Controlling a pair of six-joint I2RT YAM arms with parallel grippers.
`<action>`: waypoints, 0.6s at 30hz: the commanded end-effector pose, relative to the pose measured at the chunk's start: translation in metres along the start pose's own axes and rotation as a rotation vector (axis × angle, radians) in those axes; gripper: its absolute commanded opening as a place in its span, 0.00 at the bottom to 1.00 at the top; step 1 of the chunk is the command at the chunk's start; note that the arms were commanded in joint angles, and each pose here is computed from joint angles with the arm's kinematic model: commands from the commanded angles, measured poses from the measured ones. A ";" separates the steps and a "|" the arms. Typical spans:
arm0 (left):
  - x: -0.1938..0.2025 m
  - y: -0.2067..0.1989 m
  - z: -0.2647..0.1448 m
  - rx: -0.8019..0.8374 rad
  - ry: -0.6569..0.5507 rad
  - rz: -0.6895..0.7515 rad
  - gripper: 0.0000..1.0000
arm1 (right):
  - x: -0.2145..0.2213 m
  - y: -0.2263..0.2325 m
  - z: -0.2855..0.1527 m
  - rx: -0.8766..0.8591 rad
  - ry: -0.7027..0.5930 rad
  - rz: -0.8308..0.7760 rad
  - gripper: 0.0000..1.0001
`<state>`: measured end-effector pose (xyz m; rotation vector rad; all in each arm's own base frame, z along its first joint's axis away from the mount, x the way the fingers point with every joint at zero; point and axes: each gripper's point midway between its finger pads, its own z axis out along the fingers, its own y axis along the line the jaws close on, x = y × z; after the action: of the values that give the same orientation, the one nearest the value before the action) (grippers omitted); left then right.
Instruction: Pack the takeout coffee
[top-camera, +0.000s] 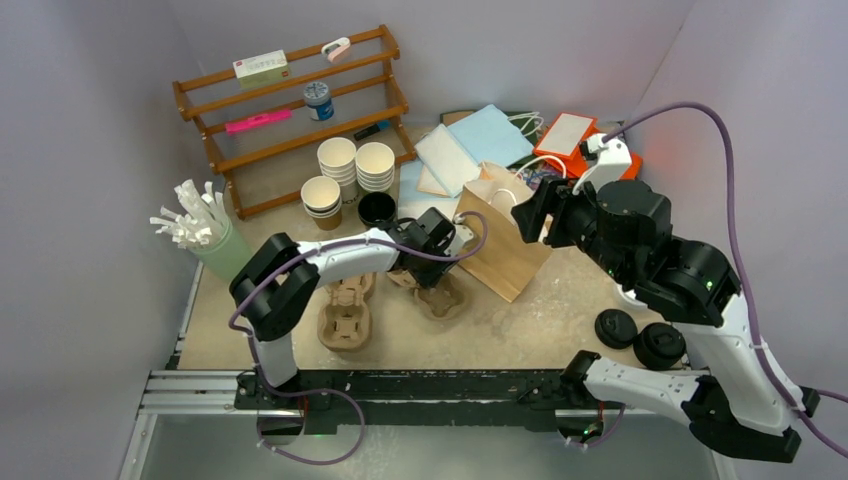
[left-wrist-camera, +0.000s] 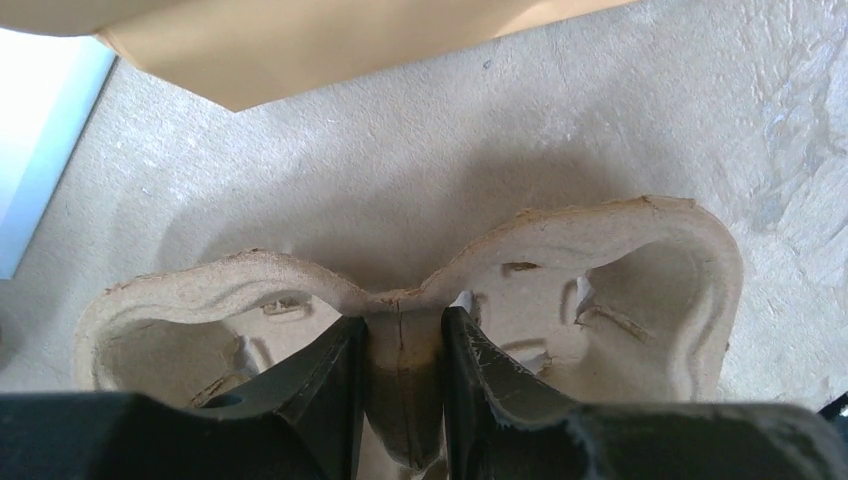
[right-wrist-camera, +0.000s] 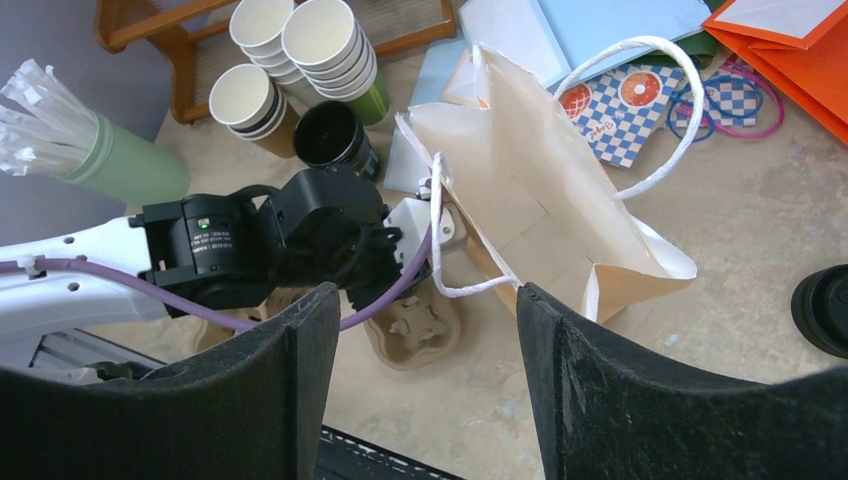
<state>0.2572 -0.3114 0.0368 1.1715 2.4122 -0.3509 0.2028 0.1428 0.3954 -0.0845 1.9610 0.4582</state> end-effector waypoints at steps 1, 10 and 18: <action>-0.014 0.000 -0.031 -0.003 -0.043 -0.007 0.29 | -0.001 -0.002 -0.002 0.007 -0.003 -0.005 0.68; -0.029 -0.007 -0.108 -0.007 -0.148 -0.094 0.29 | -0.011 -0.017 -0.004 0.093 -0.045 -0.005 0.67; -0.051 -0.002 -0.198 -0.063 -0.255 -0.139 0.29 | -0.011 -0.014 0.015 0.138 -0.033 0.006 0.62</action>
<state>0.2309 -0.2807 0.1809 0.9753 2.3075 -0.4408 0.2158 0.1324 0.3887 -0.0297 1.9772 0.3364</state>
